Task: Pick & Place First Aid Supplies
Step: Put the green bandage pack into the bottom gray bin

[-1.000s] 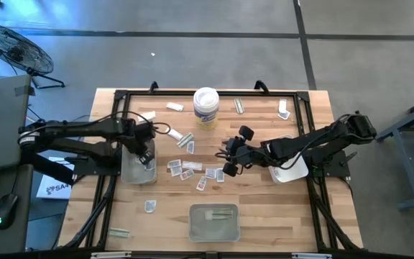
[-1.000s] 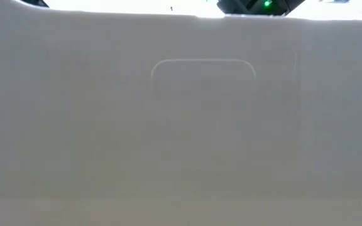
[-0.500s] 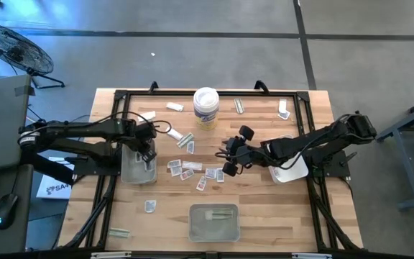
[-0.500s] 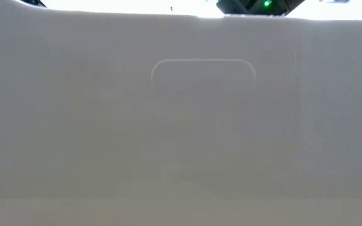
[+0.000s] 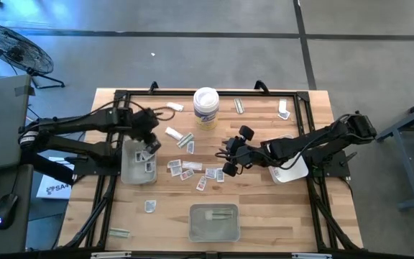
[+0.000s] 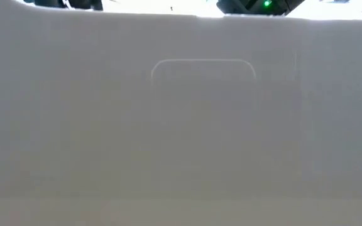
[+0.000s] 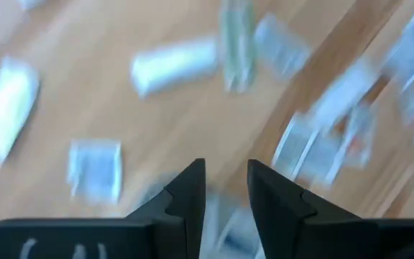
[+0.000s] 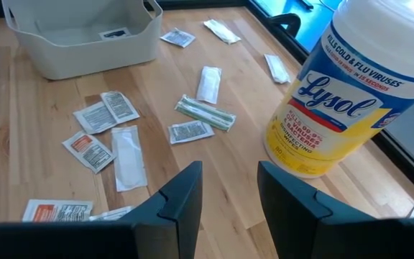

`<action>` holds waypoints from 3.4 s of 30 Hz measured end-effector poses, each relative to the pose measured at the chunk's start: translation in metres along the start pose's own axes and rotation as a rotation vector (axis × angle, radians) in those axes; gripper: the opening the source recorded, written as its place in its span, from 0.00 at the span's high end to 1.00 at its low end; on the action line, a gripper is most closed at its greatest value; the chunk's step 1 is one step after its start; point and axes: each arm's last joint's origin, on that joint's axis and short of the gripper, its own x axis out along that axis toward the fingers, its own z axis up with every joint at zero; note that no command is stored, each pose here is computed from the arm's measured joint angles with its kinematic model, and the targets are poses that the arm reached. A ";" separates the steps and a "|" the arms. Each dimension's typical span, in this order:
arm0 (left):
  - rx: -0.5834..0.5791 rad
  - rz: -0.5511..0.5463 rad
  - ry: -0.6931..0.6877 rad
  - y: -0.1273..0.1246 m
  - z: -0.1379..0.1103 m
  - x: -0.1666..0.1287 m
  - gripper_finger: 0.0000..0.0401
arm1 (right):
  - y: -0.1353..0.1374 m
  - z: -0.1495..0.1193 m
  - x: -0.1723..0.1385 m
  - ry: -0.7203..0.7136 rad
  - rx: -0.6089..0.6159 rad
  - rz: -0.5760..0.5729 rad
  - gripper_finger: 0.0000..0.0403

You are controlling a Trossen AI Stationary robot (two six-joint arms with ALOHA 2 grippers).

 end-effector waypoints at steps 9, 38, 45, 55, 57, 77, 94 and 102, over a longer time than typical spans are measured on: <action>0.217 0.060 -0.029 -0.014 0.030 0.056 0.75 | 0.000 0.000 0.000 0.000 0.000 -0.001 0.68; 0.646 0.121 0.283 0.044 0.045 0.145 0.49 | 0.004 -0.001 -0.002 0.003 0.016 0.010 0.68; 0.659 0.114 0.305 0.045 0.044 0.153 0.49 | 0.003 -0.003 -0.002 0.013 0.008 0.007 0.68; 0.645 0.068 0.300 0.044 0.043 0.155 0.70 | 0.003 -0.003 -0.002 0.016 0.015 0.007 0.68; 0.628 0.070 0.300 0.044 0.042 0.155 0.76 | 0.003 -0.003 -0.002 0.017 0.027 0.009 0.68; 0.484 -0.157 0.230 0.001 0.040 0.099 0.98 | 0.015 0.000 -0.008 -0.026 -0.020 0.114 0.68; 0.700 -0.869 -0.089 -0.092 0.027 0.073 0.98 | 0.053 -0.004 0.030 -0.225 -0.244 0.370 0.68; 0.686 -0.882 -0.156 -0.106 0.028 0.068 0.98 | 0.056 0.004 0.027 -0.328 -0.290 0.450 0.68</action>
